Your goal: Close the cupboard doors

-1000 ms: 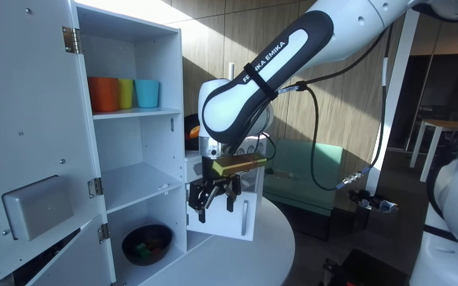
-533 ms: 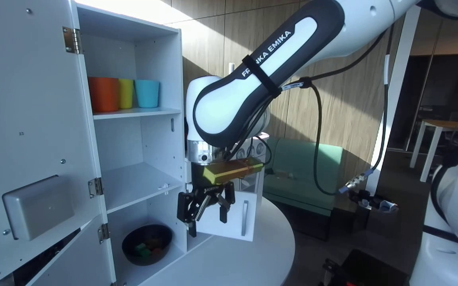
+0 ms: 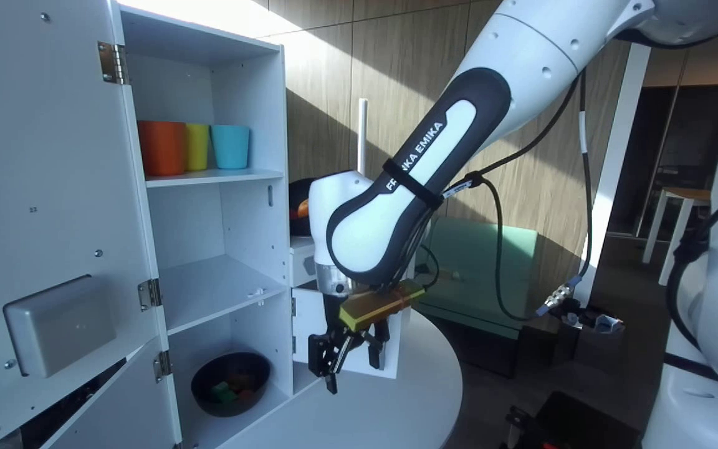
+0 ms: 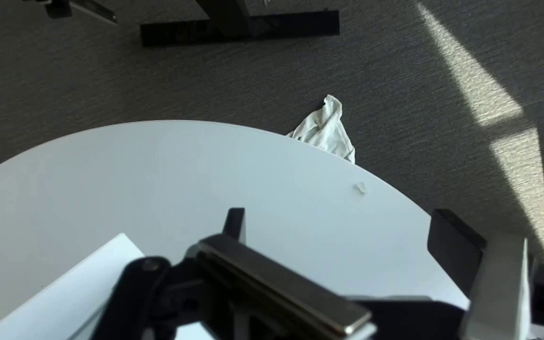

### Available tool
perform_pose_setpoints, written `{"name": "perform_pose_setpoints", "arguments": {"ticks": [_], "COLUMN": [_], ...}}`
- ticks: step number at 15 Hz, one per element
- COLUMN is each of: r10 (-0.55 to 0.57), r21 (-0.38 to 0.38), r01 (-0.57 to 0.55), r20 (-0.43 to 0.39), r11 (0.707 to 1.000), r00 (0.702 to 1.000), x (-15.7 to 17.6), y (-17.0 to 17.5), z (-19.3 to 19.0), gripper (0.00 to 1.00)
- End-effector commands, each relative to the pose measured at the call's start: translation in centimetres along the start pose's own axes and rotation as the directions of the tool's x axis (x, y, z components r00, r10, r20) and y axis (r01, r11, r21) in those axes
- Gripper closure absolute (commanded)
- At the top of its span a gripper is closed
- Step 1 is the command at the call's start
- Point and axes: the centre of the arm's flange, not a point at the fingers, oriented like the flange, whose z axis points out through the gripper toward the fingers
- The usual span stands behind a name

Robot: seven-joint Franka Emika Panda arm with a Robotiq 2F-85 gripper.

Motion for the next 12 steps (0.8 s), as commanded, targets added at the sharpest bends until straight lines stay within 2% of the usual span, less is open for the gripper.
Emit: {"name": "perform_pose_setpoints", "arguments": {"ticks": [1, 7, 12], "r10": [0.089, 0.161, 0.21], "r21": [-0.078, -0.16, -0.181], "r01": [-0.099, -0.214, -0.303], "r20": [-0.124, -0.292, -0.404], "r11": [0.992, 0.964, 0.935], "r00": [0.988, 0.943, 0.89], "x": [2.7, 5.7, 7.6], "y": [1.7, 3.8, 4.5], "z": [2.4, 2.6, 2.1], "gripper": [0.0, 0.0, 0.0]}}
